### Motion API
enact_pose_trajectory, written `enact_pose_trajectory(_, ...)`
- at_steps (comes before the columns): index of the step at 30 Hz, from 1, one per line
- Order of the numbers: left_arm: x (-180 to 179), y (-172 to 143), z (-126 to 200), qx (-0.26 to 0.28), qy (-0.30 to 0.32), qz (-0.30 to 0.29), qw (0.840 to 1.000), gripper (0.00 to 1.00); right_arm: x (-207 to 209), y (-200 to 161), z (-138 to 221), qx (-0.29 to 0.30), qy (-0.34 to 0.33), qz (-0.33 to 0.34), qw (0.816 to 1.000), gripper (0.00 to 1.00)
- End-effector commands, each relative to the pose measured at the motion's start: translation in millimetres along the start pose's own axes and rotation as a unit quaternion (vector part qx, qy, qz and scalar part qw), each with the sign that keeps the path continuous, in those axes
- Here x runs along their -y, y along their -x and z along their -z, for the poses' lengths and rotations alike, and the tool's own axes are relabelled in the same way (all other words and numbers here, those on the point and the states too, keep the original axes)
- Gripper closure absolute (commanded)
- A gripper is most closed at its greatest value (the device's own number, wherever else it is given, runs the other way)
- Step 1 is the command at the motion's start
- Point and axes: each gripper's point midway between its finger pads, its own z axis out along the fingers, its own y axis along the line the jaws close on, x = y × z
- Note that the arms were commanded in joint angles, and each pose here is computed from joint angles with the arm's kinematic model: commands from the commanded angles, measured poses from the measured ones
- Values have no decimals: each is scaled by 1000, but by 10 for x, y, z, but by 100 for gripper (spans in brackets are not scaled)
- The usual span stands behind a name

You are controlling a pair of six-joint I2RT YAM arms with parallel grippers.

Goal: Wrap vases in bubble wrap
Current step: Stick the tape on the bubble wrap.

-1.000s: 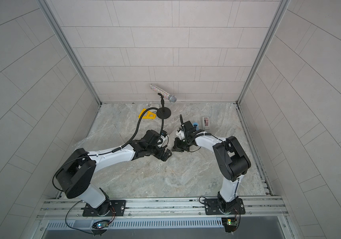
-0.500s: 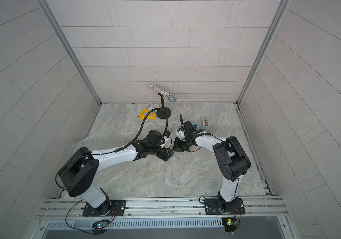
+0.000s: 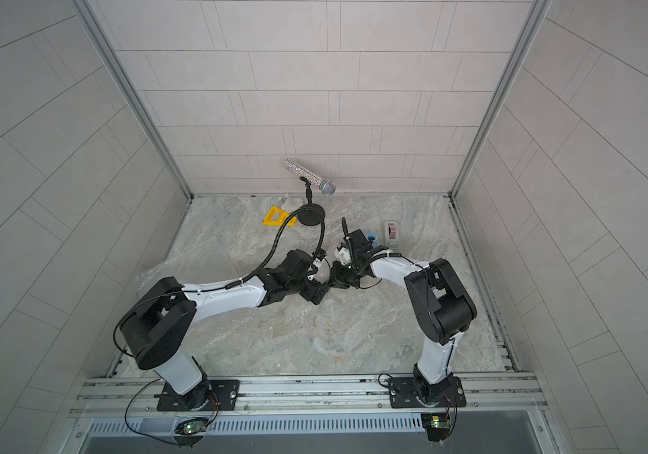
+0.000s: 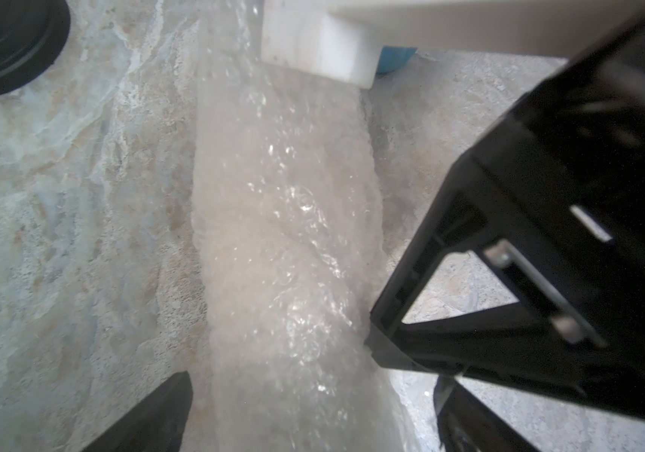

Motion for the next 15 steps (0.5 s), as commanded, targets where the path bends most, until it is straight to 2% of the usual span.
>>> enact_pose_trajectory(1,-116,159,79,27,21,16,999,0,11,34,-24,0,-1,-5,1000,100)
enact_pose_trajectory(9,-370,151,82,36,28,80,996,0,-6,26,-25,-2,1,-4,1000,100)
enact_pose_trajectory(15,-425,124,40,31,30,100,994,0,-2,18,-32,-2,1,-3,1000,100)
